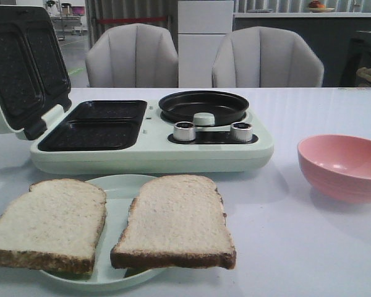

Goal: Make breakfast with bread and shrimp

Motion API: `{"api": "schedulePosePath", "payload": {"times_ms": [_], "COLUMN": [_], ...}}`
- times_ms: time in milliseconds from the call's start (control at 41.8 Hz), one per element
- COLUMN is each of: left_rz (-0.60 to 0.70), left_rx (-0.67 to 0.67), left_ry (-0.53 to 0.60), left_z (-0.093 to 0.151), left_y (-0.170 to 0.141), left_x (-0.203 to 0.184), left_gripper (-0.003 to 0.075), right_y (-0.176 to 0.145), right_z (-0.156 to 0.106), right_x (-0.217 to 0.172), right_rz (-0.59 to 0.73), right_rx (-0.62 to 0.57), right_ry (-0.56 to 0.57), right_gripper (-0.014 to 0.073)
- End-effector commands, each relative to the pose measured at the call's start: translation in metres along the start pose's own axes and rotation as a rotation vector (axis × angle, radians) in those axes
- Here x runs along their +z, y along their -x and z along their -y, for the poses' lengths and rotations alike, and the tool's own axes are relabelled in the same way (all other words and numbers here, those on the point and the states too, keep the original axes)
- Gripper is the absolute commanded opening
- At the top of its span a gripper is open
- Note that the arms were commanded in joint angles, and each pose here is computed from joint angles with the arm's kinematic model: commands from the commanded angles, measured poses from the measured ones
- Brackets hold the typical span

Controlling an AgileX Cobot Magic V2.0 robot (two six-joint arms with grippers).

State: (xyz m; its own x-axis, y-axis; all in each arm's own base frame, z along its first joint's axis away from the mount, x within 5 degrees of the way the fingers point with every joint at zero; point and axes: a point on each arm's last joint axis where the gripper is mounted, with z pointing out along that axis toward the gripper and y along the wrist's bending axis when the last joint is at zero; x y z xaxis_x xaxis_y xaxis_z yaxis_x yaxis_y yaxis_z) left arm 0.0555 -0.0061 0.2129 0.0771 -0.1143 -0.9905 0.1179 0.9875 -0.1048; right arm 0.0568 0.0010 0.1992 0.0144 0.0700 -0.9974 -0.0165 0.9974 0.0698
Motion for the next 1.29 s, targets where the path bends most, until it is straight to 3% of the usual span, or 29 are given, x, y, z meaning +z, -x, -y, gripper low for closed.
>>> {"api": "schedulePosePath", "payload": {"times_ms": [0, 263, 550, 693, 932, 1267], "left_rz": [0.077, 0.169, 0.373, 0.399, 0.195, -0.223], "left_rx": [-0.008, 0.003, 0.003, 0.002, 0.001, 0.001], "left_ry": [-0.014, -0.028, -0.048, -0.046, -0.014, 0.039], "left_z": [0.0, 0.002, 0.01, 0.014, 0.016, 0.012], "left_y": [-0.001, 0.013, 0.088, 0.126, 0.159, 0.126], "left_x": [-0.001, -0.003, -0.019, -0.03, -0.015, 0.033], "left_gripper": [0.0098, 0.0098, 0.0098, 0.0098, 0.0098, 0.0098], "right_y": [0.017, 0.033, 0.114, 0.15, 0.18, 0.149], "right_z": [-0.001, -0.002, -0.008, -0.011, -0.013, -0.012], "right_x": [-0.003, -0.006, -0.033, -0.037, -0.017, 0.038], "right_rz": [0.145, 0.203, 0.41, 0.393, 0.182, -0.228], "right_rx": [-0.003, -0.003, -0.003, -0.004, -0.007, -0.007], "right_ry": [0.003, 0.006, 0.022, 0.025, 0.02, 0.001], "right_gripper": [0.0034, 0.0034, 0.0034, 0.0034, 0.0034, 0.0034]}}
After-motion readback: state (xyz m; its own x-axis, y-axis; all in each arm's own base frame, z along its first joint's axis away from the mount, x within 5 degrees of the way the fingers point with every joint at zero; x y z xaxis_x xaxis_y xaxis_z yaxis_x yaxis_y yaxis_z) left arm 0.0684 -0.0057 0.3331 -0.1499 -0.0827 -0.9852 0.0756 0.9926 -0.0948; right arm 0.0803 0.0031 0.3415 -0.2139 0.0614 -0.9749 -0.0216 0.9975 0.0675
